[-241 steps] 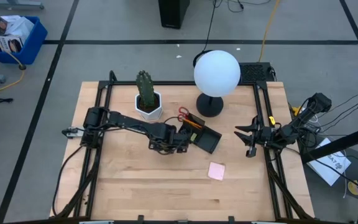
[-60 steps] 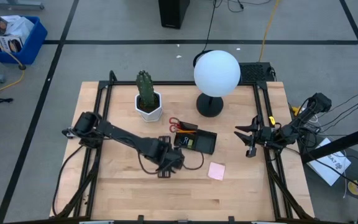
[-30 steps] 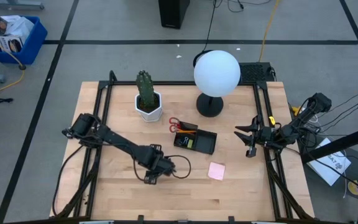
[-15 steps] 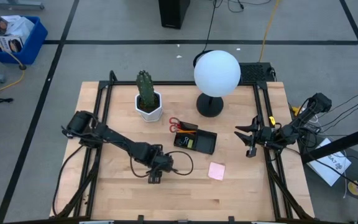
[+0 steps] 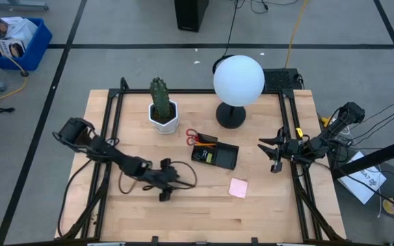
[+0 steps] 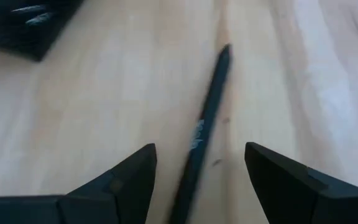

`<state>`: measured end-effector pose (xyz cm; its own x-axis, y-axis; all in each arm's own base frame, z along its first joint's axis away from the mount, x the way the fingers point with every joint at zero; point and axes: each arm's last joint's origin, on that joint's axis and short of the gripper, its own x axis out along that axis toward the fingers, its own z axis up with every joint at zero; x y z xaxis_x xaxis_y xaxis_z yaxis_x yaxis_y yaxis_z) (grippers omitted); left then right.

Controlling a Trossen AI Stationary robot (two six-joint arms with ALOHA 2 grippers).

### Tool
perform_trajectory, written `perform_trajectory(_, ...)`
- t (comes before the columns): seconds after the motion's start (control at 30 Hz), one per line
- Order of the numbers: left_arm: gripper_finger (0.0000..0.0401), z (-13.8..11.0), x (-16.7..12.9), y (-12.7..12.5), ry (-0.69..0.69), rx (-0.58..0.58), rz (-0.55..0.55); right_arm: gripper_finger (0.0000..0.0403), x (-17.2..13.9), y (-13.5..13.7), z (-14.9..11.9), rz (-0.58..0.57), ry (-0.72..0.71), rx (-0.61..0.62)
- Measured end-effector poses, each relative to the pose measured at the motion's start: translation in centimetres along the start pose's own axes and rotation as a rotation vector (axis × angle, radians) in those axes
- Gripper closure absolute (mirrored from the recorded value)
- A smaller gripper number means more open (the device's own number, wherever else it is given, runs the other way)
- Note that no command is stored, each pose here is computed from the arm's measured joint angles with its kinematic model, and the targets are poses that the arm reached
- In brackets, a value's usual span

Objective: Pick and place office supplies into organizer
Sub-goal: Put the black pen into the black desk organizer

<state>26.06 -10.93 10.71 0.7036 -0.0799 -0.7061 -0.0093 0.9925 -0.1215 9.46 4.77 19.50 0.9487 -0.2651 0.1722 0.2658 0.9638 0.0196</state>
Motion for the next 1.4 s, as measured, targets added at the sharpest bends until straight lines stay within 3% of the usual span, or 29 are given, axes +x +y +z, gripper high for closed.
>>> perform_trajectory(0.27, 0.0146, -4.1, -1.0, 1.9, -0.256, 0.081, -0.073, 0.0303, 0.0, 0.0, 0.0, 0.000, 0.000, 0.000)
perform_trajectory(0.87, 0.0154, -5.9, 2.0, 2.2, -0.295, 0.090, -0.034, 0.0303, 0.0, 0.0, 0.0, 0.000, 0.000, 0.000)
perform_trajectory(1.0, 0.0201, -6.0, 2.0, 2.3, -0.297, 0.086, -0.024, 0.0303, 0.0, 0.0, 0.0, 0.000, 0.000, 0.000)
perform_trajectory(1.3, 0.0358, -6.0, 2.0, 2.1, -0.301, 0.095, -0.016, 0.0303, 0.0, 0.0, 0.0, 0.000, 0.000, 0.000)
perform_trajectory(1.4, 0.0368, -6.0, 2.0, 2.2, -0.300, 0.072, -0.019, 0.0303, 0.0, 0.0, 0.0, 0.000, 0.000, 0.000)
